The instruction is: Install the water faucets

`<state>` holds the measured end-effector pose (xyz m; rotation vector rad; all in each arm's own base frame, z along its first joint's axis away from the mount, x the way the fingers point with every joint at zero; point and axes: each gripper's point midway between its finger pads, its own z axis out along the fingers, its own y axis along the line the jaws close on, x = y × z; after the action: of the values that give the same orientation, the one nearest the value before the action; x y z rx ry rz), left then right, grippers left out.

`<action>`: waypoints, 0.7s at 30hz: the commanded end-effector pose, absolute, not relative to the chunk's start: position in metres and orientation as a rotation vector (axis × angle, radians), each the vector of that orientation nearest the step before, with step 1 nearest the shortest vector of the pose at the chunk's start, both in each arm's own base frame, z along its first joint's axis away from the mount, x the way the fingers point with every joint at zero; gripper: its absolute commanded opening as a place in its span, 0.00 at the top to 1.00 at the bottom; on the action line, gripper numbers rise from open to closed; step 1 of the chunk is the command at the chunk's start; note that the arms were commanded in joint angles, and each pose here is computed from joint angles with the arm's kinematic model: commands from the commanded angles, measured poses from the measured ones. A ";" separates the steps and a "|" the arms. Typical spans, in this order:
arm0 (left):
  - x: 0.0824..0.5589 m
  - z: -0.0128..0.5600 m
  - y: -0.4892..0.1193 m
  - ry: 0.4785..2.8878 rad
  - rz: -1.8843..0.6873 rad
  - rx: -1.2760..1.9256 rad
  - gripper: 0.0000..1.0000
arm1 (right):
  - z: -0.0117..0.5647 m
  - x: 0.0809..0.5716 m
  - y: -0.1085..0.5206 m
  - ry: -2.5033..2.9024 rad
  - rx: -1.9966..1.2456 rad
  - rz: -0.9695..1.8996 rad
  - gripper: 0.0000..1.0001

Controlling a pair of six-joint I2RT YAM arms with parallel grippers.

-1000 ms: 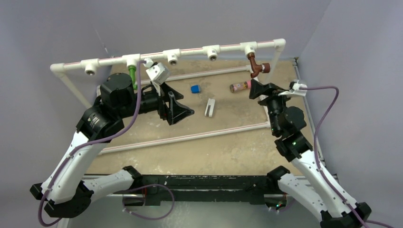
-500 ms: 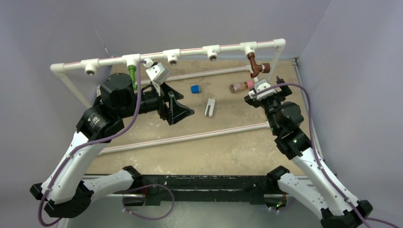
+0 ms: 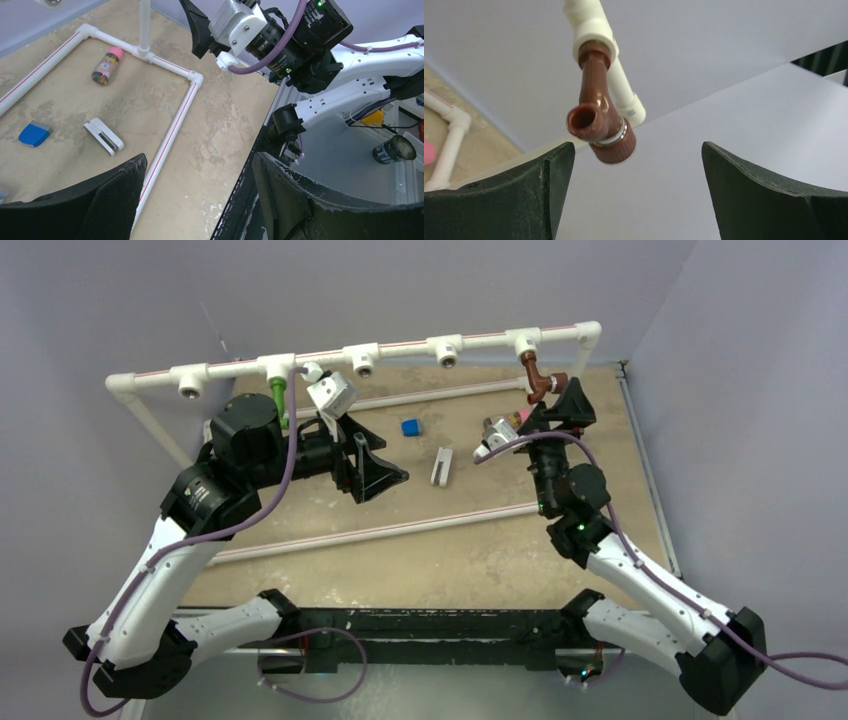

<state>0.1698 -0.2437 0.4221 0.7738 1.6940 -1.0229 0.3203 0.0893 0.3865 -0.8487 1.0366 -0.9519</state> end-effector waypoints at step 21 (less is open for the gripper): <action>0.163 0.429 -0.239 1.646 -1.015 0.794 0.23 | 0.396 0.362 0.101 1.155 -0.662 -0.886 0.67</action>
<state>0.1675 -0.2414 0.4250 0.7714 1.6819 -1.0200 0.3622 0.1179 0.3846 -0.8429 1.0897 -0.9461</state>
